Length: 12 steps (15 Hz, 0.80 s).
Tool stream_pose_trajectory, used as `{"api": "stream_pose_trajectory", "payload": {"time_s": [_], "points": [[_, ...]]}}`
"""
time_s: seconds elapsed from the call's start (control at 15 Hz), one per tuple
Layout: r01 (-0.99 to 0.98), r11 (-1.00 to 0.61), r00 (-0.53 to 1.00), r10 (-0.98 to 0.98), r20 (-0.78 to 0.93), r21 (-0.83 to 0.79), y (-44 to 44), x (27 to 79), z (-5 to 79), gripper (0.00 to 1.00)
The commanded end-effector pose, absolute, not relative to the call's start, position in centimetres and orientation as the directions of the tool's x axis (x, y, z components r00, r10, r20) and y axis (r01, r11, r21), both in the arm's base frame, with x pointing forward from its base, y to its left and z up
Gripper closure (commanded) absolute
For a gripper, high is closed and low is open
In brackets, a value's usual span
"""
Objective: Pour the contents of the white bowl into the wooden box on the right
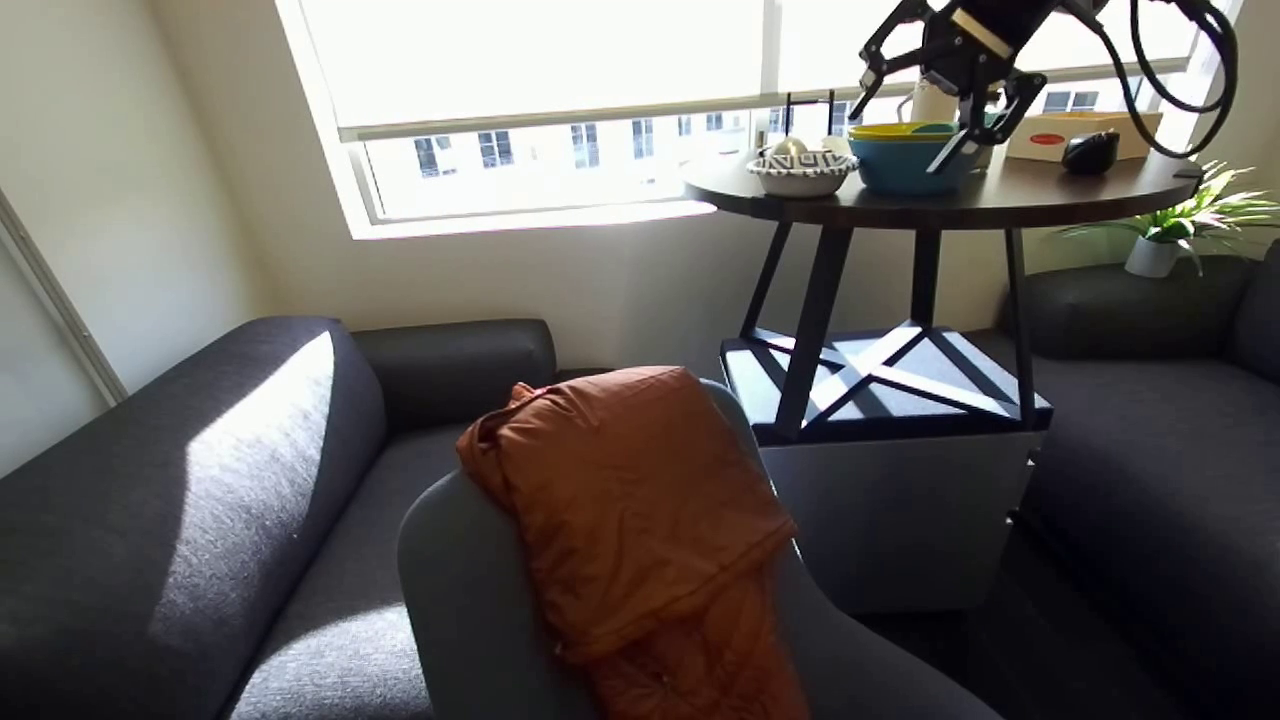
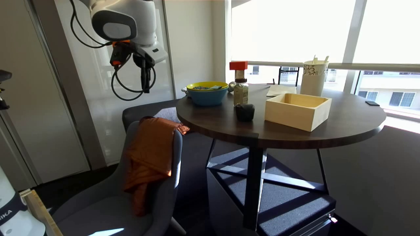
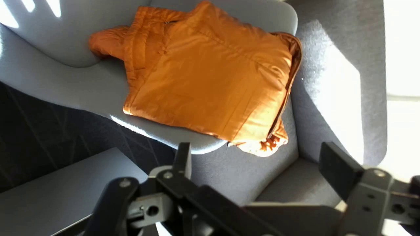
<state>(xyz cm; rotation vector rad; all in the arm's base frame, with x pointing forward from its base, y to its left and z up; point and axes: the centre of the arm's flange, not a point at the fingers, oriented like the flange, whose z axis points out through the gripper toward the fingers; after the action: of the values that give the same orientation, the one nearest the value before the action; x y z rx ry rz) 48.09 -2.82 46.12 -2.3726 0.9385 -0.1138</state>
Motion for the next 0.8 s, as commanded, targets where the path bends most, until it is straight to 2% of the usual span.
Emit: {"api": "stream_pose_trajectory", "payload": {"time_s": [0.0, 0.07, 0.27, 0.33, 0.73], "points": [[-0.678, -0.442, 0.617, -0.776, -0.129, -0.587, -4.3, 48.3, 46.6, 0.00], [-0.645, -0.517, 0.683, -0.721, -0.121, -0.563, -4.1, 48.4, 46.6, 0.00], [-0.668, -0.475, 0.643, -0.756, -0.124, -0.572, -4.8, 48.5, 46.7, 0.00], [-0.709, -0.412, 0.561, -0.821, -0.105, -0.572, -4.4, 49.1, 46.7, 0.00], [-0.779, -0.203, 0.288, -0.956, -0.051, -0.593, -1.8, 51.7, 46.6, 0.00]]}}
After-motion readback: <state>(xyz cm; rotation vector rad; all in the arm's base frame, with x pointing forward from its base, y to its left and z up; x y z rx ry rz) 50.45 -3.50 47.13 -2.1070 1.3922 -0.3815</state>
